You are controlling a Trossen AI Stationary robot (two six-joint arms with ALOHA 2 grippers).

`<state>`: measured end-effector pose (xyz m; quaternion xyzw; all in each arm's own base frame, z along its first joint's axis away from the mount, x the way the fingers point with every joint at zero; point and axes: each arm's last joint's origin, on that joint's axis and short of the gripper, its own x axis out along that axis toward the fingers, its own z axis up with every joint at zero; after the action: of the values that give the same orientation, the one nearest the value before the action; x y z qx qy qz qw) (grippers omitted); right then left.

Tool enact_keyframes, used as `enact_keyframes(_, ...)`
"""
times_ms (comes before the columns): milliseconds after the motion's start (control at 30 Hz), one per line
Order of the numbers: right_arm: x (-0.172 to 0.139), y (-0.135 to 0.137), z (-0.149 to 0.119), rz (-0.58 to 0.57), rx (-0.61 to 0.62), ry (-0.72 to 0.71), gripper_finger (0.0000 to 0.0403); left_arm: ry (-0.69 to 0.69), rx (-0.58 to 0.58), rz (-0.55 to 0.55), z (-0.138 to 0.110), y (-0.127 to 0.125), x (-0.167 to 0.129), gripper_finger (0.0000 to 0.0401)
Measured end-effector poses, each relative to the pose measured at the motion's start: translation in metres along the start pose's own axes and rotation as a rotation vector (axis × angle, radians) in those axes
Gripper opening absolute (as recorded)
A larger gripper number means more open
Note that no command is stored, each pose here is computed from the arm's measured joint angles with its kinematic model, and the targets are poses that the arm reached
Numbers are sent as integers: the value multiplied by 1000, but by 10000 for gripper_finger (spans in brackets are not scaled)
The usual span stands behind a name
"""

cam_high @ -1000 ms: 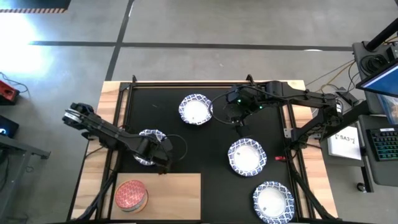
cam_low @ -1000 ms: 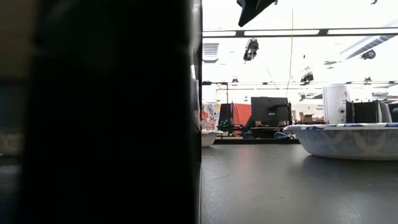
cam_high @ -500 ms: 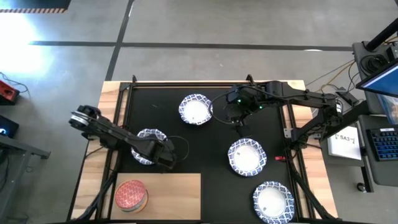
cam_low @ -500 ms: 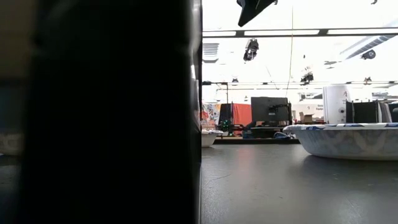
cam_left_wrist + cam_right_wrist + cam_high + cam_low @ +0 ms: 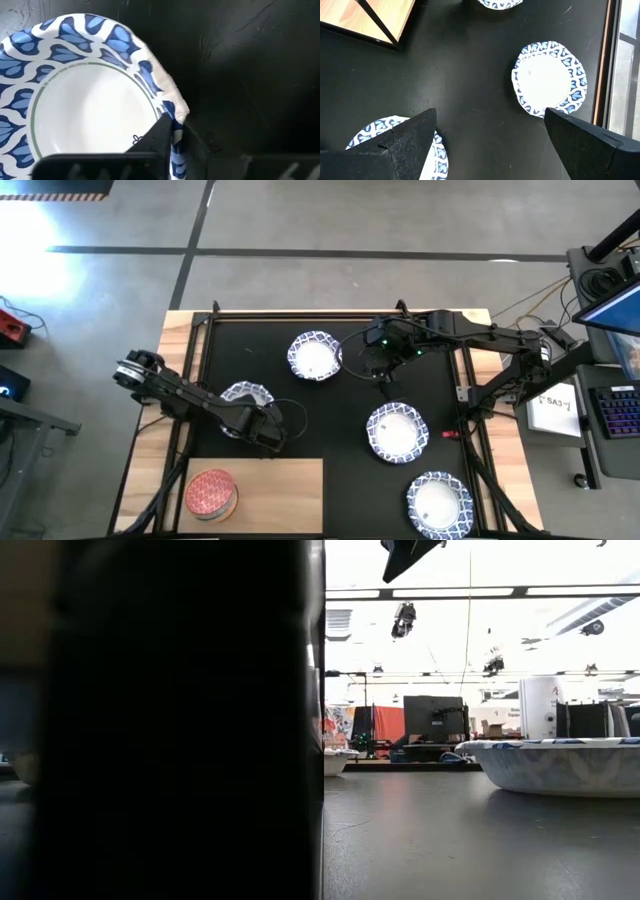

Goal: Place and stack bowls onto a shelf
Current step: Put the white patterned bowl on the shelf

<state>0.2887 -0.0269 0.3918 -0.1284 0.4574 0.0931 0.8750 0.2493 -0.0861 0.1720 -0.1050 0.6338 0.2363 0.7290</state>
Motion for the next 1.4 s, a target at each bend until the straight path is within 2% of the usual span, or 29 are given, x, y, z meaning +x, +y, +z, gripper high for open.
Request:
enact_keyframes(367, 0, 0, 0, 0, -1, -1, 359, -30, -8, -39, 4, -2, -7, 2)
enact_keyframes(700, 0, 0, 0, -1, 0, -1, 359, -114, 31, -126, 26, -14, -51, 1)
enact_keyframes(833, 0, 0, 0, -1, -1, -2, 359, -160, 87, -165, 28, -22, -68, 1)
enact_keyframes(967, 0, 0, 0, -1, -1, -2, 359, -235, 149, -190, 25, -34, -90, 1)
enact_keyframes(1167, 0, 0, 0, -1, 0, -2, 359, -314, 218, -292, 11, -59, -123, 1)
enact_keyframes(1400, 0, 0, 0, -1, -1, -2, 359, -329, 334, -351, -15, -101, -138, 1)
